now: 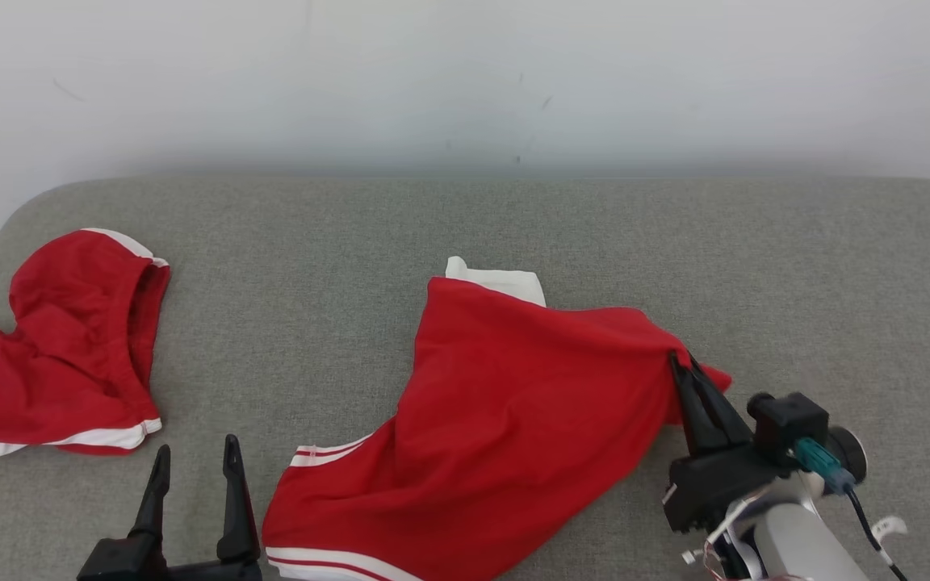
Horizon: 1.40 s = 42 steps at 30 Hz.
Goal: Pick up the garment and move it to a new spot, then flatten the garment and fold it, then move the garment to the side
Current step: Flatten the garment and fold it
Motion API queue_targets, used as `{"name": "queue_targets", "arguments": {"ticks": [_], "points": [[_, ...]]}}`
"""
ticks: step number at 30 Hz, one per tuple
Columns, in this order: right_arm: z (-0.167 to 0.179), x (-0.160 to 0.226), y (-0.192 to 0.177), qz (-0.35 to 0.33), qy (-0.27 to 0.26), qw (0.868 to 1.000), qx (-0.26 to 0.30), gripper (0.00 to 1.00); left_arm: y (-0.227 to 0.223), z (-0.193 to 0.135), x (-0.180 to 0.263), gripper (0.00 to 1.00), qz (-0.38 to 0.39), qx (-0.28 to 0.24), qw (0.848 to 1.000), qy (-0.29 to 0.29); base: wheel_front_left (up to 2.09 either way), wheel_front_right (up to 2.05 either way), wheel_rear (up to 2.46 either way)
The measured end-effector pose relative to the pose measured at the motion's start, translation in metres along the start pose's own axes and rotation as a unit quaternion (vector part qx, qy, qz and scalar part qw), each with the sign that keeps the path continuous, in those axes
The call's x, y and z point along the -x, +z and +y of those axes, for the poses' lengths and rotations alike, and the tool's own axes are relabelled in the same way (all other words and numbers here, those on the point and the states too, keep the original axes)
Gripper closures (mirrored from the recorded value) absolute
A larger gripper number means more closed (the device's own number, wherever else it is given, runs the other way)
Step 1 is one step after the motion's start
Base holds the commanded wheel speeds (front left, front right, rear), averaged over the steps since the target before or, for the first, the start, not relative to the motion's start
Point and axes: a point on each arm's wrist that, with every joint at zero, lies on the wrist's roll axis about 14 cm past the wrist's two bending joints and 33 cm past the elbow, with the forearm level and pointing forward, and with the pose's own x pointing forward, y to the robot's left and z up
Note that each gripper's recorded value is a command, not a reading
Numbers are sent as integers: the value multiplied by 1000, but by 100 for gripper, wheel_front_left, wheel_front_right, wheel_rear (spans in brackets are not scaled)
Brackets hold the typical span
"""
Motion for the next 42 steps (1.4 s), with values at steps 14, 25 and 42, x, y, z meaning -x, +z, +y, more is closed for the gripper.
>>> {"name": "queue_targets", "arguments": {"ticks": [14, 25, 42], "points": [[60, -37, 1, 26, 82, 996, 26, 0, -3, 3, 4, 0, 6, 1, 1000, -1, 0, 0, 0], [32, -13, 29, -32, 43, 999, -1, 0, -5, -3, 6, 0, 8, 3, 1000, -11, 0, 0, 0], [-17, 47, -37, 54, -25, 998, -12, 0, 12, -9, 0, 0, -20, -23, 999, -20, 0, 0, 0]]}}
